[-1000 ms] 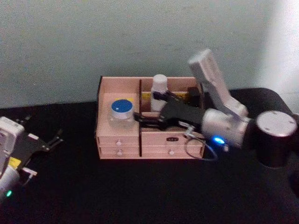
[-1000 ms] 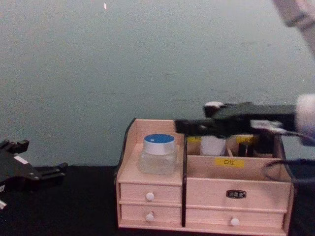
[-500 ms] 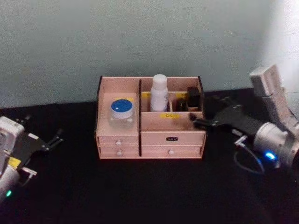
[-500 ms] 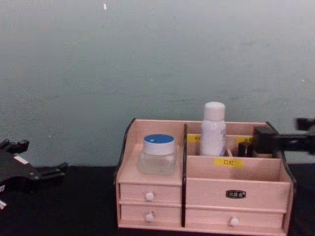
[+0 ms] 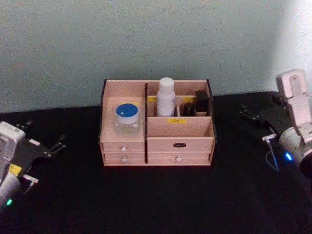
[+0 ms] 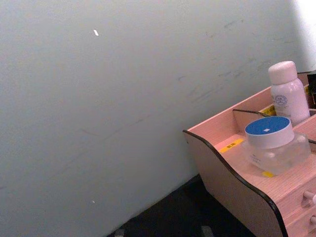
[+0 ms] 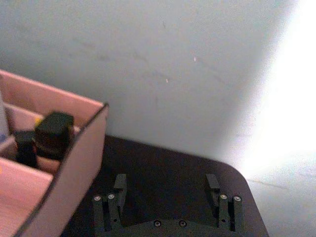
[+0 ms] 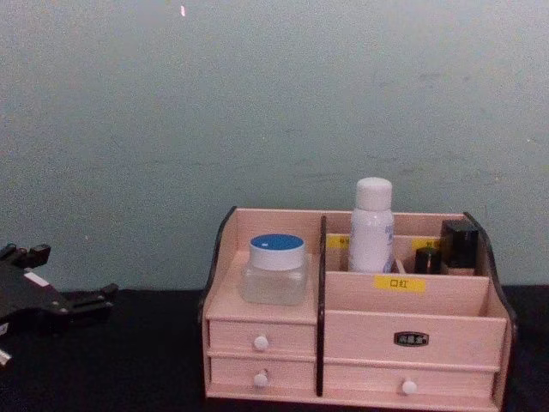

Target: Pick up the facial cleanser and watermelon frost from the table and place them into the tiered storage box.

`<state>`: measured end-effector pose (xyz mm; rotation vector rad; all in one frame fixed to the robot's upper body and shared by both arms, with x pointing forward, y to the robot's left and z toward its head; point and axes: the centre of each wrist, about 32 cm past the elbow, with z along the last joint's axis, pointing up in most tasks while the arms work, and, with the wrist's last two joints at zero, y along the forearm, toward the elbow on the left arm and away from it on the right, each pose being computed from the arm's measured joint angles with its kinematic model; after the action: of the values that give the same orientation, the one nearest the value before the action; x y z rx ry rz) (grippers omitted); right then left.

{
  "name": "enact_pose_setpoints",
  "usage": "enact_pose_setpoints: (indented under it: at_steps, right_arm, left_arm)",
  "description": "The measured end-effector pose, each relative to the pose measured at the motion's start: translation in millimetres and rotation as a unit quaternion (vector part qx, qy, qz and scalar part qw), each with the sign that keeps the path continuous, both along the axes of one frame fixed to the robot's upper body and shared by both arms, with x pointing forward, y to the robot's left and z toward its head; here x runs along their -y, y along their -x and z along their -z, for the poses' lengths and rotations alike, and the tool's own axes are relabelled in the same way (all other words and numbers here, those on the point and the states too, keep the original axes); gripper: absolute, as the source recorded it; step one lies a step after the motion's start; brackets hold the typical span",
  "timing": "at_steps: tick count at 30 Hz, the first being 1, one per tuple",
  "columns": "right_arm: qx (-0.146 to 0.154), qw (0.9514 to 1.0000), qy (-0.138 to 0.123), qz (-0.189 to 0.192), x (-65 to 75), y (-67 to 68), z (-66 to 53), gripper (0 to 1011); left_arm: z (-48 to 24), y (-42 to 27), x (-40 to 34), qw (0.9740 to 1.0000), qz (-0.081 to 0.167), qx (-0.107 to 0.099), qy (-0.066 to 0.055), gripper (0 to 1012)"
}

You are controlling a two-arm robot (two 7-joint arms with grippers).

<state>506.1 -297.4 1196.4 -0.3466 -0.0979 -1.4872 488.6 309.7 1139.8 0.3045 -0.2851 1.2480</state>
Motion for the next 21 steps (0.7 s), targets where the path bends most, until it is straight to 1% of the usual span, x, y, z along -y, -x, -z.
enact_pose_setpoints:
  at_steps: [2,3,6,7,9,10,13,21]
  right_arm:
    - [-0.005,0.9999,0.007,0.006,-2.8,-0.5,5.5,1003]
    - [-0.011,0.9998,0.011,0.009,-5.4,-1.0,10.3,1003]
    - [-0.019,0.9996,0.018,0.012,-8.9,-1.6,16.9,1003]
    - [-0.024,0.9993,0.024,0.014,-11.6,-1.9,21.8,1002]
    - [-0.027,0.9990,0.031,0.017,-14.1,-2.3,26.0,1003]
    - [-0.028,0.9986,0.040,0.022,-16.2,-3.1,30.6,1003]
    - [-0.030,0.9977,0.053,0.030,-18.3,-4.3,36.7,1003]
    - [-0.028,0.9979,0.051,0.028,-18.0,-4.3,35.2,1002]
  left_arm:
    - [0.0,0.0,0.0,1.0000,0.000,0.000,0.000,1001]
    - [0.0,0.0,0.0,1.0000,0.000,0.000,0.000,1001]
    - [0.0,0.0,0.0,1.0000,0.000,0.000,0.000,1001]
    - [0.0,0.0,0.0,1.0000,0.000,0.000,0.000,1001]
    - [0.0,0.0,0.0,1.0000,0.000,0.000,0.000,1001]
    - [0.0,0.0,0.0,1.0000,0.000,0.000,0.000,1001]
    - [0.0,0.0,0.0,1.0000,0.000,0.000,0.000,1001]
    - [0.0,0.0,0.0,1.0000,0.000,0.000,0.000,1002]
